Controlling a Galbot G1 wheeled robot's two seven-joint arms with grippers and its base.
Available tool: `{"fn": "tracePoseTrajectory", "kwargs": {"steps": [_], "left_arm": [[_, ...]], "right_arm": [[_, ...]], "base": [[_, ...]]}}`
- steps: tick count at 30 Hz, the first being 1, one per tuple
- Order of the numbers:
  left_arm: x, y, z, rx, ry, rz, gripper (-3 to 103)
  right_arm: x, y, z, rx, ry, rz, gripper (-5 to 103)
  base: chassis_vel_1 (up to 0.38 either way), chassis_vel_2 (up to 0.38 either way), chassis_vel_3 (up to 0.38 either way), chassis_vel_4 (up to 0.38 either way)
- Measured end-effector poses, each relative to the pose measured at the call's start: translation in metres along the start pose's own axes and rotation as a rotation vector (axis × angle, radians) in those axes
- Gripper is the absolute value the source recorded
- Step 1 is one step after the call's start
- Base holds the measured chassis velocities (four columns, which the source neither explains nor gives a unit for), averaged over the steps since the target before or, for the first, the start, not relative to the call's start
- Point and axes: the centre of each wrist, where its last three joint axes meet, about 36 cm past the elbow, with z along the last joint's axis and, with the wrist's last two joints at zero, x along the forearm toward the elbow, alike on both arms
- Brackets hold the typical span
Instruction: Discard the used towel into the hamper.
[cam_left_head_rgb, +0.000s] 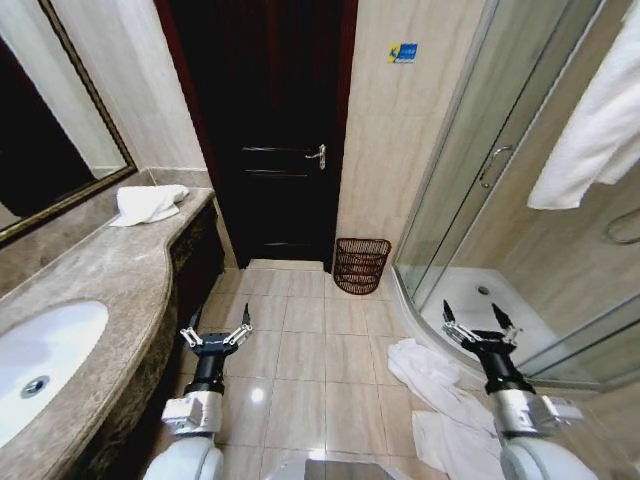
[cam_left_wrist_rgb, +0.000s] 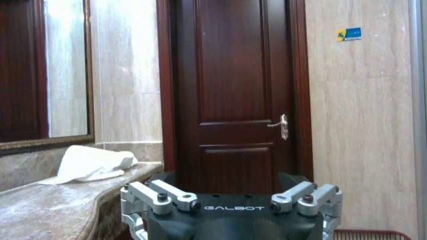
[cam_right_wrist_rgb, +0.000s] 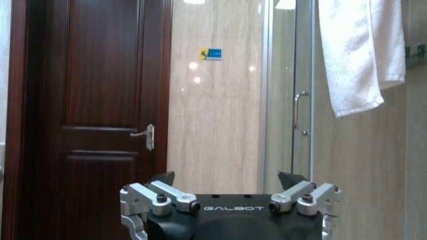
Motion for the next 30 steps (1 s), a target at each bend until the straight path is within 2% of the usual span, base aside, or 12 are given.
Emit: {"fn": "tracePoseTrajectory", "kwargs": {"steps": [2, 5, 7, 9, 11, 12, 13, 15, 20, 23, 26, 30], "left_arm": [[-0.009, 0.019, -0.005, -0.06, -0.046, -0.034, 100], [-0.012, 0.024, -0.002, -0.095, -0.063, -0.03, 100], [-0.012, 0.02, 0.001, -0.021, -0.047, -0.017, 100], [-0.012, 0.018, 0.001, 0.001, -0.041, -0.013, 100], [-0.006, 0.006, 0.003, 0.078, -0.007, 0.021, 100], [-0.006, 0.006, 0.003, 0.078, -0.007, 0.021, 100], [-0.001, -0.008, 0.002, 0.136, 0.015, 0.062, 100], [0.003, -0.021, 0.002, 0.18, 0.034, 0.099, 100], [-0.001, -0.02, 0.003, 0.147, 0.032, 0.095, 100], [-0.009, 0.013, -0.004, 0.104, 0.002, 0.002, 100], [-0.011, 0.027, -0.011, 0.109, -0.014, -0.035, 100], [-0.01, 0.024, -0.016, 0.119, -0.02, -0.031, 100]], "right_arm": [[0.001, 0.006, -0.006, 0.002, -0.007, -0.004, 100], [0.001, 0.013, -0.009, -0.001, -0.007, -0.011, 100], [0.002, 0.018, -0.008, 0.008, -0.016, 0.0, 100], [0.002, 0.019, -0.008, 0.012, -0.021, 0.004, 100], [0.002, 0.015, -0.004, 0.023, -0.021, 0.023, 100], [0.002, 0.015, -0.004, 0.023, -0.021, 0.023, 100], [0.002, 0.012, -0.002, 0.009, -0.017, 0.036, 100], [0.001, 0.011, 0.001, -0.001, -0.019, 0.042, 100], [-0.003, 0.016, 0.003, 0.003, -0.037, 0.027, 100], [-0.007, 0.004, 0.005, 0.017, -0.05, 0.036, 100], [-0.008, -0.004, 0.007, 0.021, -0.062, 0.044, 100], [-0.008, -0.004, 0.009, 0.047, -0.087, 0.037, 100]], "base": [[0.0, 0.0, 0.0, 0.0], [0.0, 0.0, 0.0, 0.0], [0.0, 0.0, 0.0, 0.0], [0.0, 0.0, 0.0, 0.0], [0.0, 0.0, 0.0, 0.0], [0.0, 0.0, 0.0, 0.0], [0.0, 0.0, 0.0, 0.0], [0.0, 0.0, 0.0, 0.0], [0.0, 0.0, 0.0, 0.0], [0.0, 0.0, 0.0, 0.0], [0.0, 0.0, 0.0, 0.0], [0.0, 0.0, 0.0, 0.0]]}}
